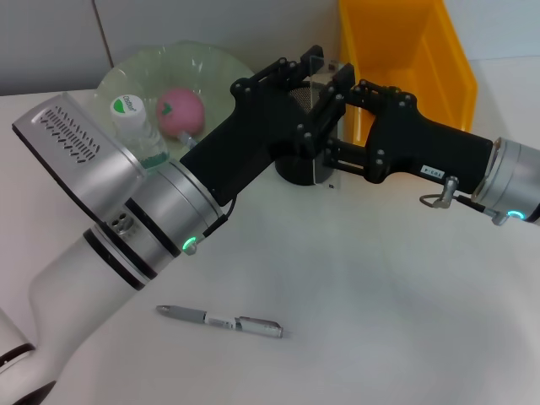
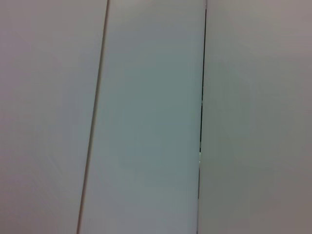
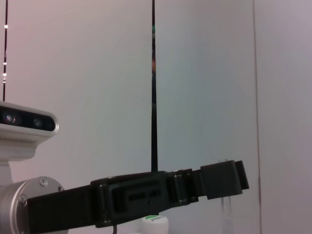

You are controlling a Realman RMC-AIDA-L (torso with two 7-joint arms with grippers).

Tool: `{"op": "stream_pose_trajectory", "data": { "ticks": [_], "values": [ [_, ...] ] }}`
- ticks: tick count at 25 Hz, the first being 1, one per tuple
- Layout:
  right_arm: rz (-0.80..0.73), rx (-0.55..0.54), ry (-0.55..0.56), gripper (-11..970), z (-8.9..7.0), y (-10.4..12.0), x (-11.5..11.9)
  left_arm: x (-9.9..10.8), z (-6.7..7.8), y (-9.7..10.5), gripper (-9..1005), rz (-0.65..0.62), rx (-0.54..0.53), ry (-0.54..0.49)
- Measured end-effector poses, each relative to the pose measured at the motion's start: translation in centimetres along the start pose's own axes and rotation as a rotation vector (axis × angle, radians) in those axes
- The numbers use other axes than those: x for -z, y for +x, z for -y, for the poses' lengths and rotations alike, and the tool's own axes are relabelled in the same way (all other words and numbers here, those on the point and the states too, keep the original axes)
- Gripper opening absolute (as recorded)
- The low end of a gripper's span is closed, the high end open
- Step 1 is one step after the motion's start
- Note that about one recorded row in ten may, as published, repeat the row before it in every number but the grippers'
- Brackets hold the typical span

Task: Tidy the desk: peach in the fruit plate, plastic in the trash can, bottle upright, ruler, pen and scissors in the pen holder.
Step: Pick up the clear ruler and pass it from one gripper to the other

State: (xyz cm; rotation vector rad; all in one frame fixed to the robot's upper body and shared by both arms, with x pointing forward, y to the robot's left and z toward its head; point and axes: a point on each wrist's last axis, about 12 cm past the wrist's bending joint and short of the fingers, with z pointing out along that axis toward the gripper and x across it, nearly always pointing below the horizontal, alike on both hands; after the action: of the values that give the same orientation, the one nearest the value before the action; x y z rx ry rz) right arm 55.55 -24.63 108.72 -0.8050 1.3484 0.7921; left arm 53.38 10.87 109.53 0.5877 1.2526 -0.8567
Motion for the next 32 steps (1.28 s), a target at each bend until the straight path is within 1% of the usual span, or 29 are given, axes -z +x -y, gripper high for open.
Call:
{"op": "stream_pose_trajectory", "data": {
  "ticks": [10,15,20,26,32],
  "values": [
    [-0.042,0.013,-0.015,721,0.1,0.3,-0.4,0.1,-0.4,-0.3,372,0.007,0.019,0.001],
    [-0.041,0.012,-0.013,574,0.1,0.3,-0.4,0.1,-0.7,-0.3,372,0.009,0.033,-0.004],
    [-0.033,0.010,-0.015,339,0.0,0.2,-0.4,0.2,-0.7,-0.2,372,-0.005,0.023,0.015],
    [-0.020,0.009,-0.020,343,0.1,-0.1,-0.4,0.3,-1.0,-0.3,373,-0.007,0.032,0.012],
    [-0.016,0.005,-0.016,288,0.1,-0.2,-0.4,0.4,-1.0,-0.2,374,-0.008,0.032,0.007]
  ]
}}
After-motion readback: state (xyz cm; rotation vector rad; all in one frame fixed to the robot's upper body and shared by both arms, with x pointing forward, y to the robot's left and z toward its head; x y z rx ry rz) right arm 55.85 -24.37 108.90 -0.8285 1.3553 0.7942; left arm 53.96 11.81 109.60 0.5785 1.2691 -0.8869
